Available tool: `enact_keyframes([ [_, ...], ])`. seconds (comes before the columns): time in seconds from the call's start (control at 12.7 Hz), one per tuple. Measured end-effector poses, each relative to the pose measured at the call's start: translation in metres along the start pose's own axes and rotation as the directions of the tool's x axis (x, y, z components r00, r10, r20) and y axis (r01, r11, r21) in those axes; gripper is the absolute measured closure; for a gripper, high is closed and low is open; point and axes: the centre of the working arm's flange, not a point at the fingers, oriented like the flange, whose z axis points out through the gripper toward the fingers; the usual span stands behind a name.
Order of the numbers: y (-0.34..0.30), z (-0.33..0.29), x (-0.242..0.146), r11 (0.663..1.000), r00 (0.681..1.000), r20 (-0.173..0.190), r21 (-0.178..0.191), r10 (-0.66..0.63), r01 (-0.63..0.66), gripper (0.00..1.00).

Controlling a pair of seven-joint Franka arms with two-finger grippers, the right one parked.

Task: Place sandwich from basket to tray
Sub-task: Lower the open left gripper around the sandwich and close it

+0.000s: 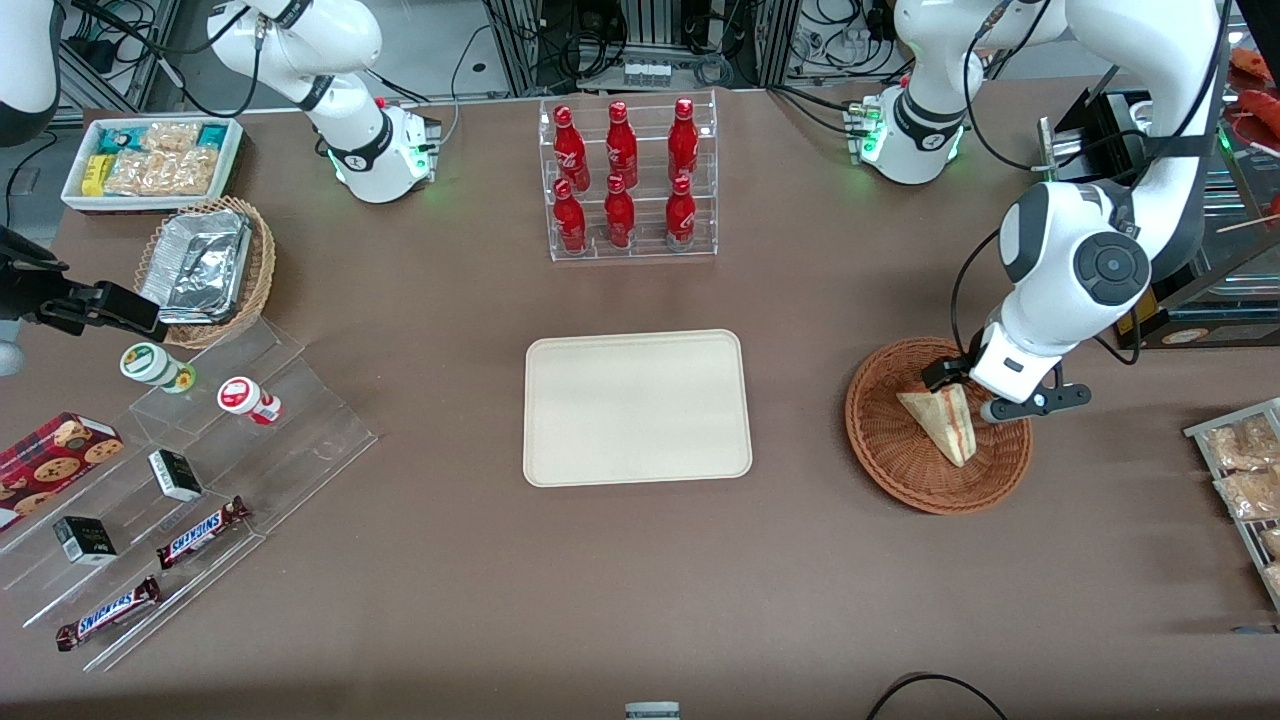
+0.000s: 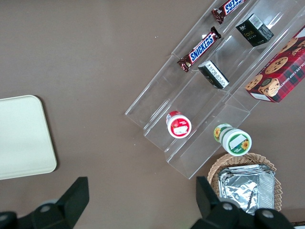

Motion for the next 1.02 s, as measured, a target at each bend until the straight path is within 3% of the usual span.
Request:
enact_keyframes([
  [0.39, -0.001, 0.011, -0.004, 0.979, 0.979, -0.043, -0.048, -0.198, 0.196, 0.0],
  [0.63, -0.009, 0.023, -0.009, 0.964, 0.965, -0.028, -0.074, -0.259, 0.256, 0.0],
  [1.02, -0.011, 0.04, -0.011, 0.95, 0.952, 0.004, -0.059, -0.306, 0.305, 0.0],
])
